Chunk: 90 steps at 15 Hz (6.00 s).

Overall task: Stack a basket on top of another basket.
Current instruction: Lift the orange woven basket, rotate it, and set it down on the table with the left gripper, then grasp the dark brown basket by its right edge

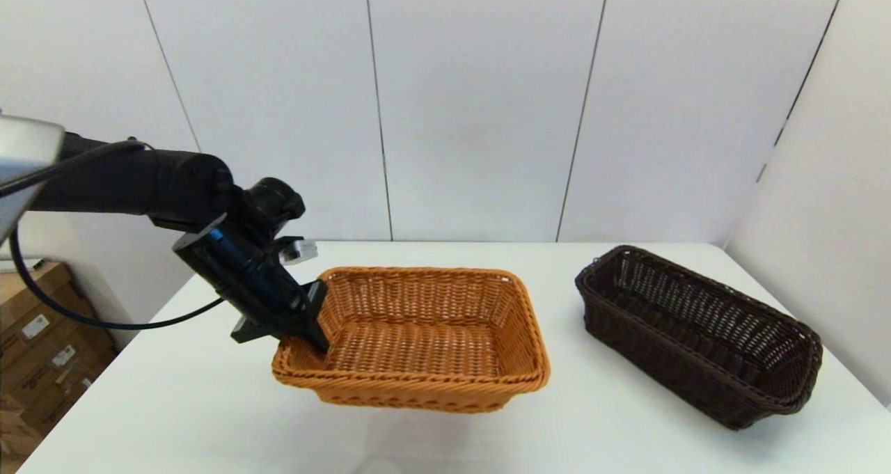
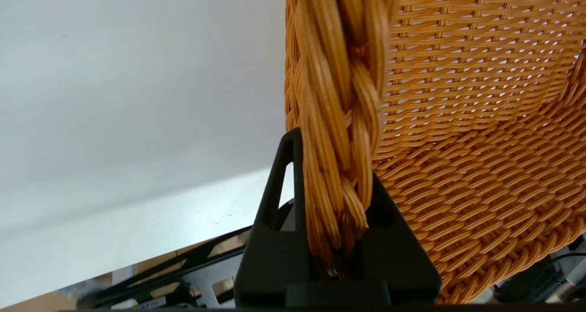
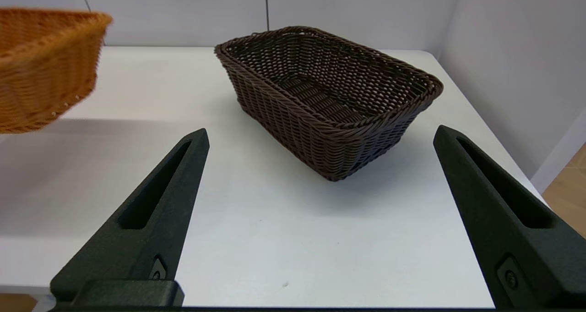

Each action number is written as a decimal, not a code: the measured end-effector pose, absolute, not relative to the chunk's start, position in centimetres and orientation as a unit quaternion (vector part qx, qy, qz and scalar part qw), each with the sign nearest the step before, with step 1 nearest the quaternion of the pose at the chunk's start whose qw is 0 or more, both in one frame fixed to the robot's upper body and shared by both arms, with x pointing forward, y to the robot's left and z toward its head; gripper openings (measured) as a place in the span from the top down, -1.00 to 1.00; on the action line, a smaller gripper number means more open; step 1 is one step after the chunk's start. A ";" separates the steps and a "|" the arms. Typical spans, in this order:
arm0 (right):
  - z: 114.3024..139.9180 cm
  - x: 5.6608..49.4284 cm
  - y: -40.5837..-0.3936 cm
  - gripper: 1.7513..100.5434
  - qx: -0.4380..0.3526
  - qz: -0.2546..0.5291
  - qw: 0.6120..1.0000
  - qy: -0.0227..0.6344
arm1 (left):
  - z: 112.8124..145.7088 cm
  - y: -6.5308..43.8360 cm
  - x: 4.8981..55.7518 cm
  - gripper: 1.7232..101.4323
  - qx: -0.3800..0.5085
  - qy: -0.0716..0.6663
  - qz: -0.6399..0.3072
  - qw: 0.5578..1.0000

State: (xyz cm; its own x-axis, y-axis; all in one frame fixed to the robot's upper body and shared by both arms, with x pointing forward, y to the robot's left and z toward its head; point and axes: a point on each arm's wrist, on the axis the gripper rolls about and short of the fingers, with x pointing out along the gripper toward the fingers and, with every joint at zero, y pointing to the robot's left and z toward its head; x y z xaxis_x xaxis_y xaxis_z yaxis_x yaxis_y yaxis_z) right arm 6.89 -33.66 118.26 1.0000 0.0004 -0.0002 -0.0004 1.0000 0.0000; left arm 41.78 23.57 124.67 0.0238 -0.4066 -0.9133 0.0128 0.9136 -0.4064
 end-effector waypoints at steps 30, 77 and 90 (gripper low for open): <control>118.3 6.9 -33.7 -0.94 0.000 0.001 1.000 0.000 | 117.9 16.7 44.7 0.74 -0.141 0.648 -0.140 0.735; 118.3 6.9 -33.7 -0.94 0.000 0.000 1.000 0.000 | 125.8 33.8 2.7 -0.91 -0.152 0.283 0.072 0.944; 118.3 6.9 -33.7 -0.94 0.000 0.000 1.000 0.000 | 119.2 33.5 5.7 -0.92 -0.005 0.057 0.035 0.998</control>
